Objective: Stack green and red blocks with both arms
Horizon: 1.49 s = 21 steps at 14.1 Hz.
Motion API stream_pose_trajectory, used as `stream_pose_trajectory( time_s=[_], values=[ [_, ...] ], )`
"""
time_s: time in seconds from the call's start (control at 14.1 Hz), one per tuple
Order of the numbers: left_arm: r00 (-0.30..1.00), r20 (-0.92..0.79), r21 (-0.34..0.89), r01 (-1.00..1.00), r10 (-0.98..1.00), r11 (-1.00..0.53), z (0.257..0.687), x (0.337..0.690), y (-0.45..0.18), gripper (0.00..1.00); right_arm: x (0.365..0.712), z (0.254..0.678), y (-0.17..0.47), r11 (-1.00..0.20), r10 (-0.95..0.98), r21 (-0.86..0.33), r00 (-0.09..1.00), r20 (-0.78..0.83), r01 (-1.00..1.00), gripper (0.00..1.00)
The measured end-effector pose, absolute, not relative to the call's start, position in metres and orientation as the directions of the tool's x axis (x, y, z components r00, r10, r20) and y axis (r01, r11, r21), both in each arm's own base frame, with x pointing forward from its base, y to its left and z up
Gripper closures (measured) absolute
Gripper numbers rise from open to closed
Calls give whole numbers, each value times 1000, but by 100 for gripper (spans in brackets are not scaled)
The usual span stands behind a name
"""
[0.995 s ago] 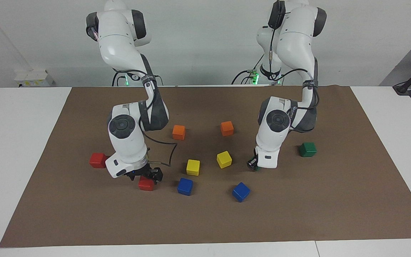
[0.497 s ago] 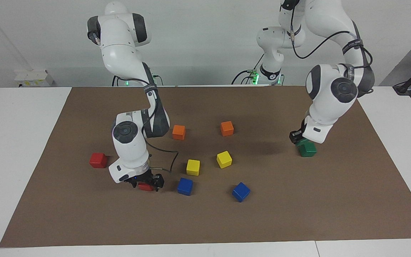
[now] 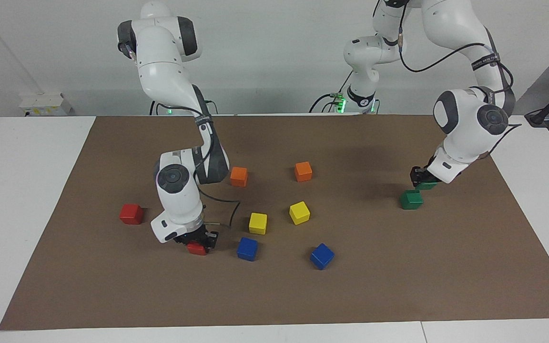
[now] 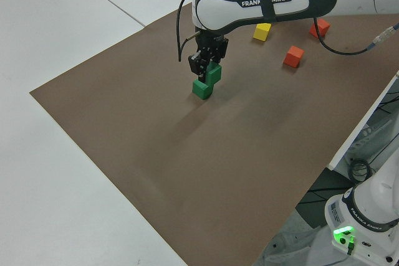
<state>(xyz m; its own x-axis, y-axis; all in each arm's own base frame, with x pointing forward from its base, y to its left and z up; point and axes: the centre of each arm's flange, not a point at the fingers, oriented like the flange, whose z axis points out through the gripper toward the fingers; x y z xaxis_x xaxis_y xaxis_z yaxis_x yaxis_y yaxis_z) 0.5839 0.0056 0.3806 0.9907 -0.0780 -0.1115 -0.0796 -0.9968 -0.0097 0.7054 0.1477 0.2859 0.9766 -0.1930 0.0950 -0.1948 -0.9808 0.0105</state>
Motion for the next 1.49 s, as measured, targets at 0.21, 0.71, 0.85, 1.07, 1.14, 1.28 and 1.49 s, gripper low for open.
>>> stream_pose_trajectory(
  time_s=[0.21,0.71,0.85,1.07,1.14,1.28,1.49],
  values=[
    [995,-74,23,-59,-61,-998,378,587,2,45,704,288,146,-982,-185,17,979,85,-187,46],
    [996,-65,27,-60,-62,-998,361,590,1,45,642,372,2,-997,-72,24,997,42,-73,46],
    [996,-67,28,-60,-62,-998,357,590,1,45,614,379,-35,-997,-69,18,997,30,-69,46],
    [996,-67,28,-60,-62,-998,355,591,1,45,597,363,-67,-998,-57,19,996,67,-59,46],
    [996,-66,28,-61,-62,-998,355,591,0,45,594,356,-70,-998,-57,20,995,79,-59,46],
    [996,-65,28,-62,-64,-998,355,591,0,44,593,351,-70,-998,-56,22,993,103,-59,46],
    [996,-68,28,-63,-65,-998,354,590,-1,17,593,346,-70,-998,-55,23,992,115,-58,46]
  ],
)
